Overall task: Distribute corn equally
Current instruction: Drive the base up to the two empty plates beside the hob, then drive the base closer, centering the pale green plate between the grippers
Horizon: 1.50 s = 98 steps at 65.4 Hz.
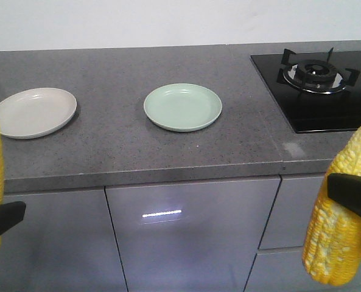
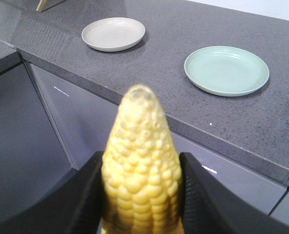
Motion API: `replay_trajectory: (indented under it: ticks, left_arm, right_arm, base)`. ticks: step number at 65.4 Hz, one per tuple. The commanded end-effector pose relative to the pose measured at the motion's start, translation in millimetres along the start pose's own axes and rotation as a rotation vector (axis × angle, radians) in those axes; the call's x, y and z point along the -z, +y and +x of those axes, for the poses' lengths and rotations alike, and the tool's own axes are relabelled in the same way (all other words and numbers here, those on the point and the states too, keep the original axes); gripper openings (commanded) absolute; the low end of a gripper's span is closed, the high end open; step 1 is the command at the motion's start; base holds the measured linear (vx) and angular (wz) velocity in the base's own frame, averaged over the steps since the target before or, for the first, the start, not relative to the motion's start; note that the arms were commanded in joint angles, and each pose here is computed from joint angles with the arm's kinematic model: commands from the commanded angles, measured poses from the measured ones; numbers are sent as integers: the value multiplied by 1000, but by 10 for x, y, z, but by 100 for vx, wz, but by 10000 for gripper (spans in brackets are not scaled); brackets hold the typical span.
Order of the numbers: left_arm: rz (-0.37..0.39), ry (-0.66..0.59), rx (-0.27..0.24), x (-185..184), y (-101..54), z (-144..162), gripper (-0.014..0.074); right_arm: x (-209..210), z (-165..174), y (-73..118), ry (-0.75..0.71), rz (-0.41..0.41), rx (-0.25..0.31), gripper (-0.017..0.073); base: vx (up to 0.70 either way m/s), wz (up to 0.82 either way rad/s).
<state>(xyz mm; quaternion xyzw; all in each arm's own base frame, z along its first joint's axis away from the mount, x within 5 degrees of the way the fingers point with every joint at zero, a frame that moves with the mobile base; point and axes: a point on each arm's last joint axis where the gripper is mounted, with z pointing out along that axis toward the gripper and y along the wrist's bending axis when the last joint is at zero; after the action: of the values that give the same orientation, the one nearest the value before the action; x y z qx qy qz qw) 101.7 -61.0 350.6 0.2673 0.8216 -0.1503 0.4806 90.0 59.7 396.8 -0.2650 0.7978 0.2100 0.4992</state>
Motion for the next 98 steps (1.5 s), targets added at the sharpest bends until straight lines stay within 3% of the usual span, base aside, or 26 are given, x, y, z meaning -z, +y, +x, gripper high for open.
replay_trajectory:
  ticks: [1, 98]
  left_arm:
    - [-13, -93, 11, 48, 7, -122, 244]
    - [-13, -93, 11, 48, 7, -122, 244]
  right_arm:
    - [42, -112, -9, -81, 23, 1, 254]
    - [42, -112, -9, -81, 23, 1, 254]
  base:
    - [9, 1]
    - [8, 0]
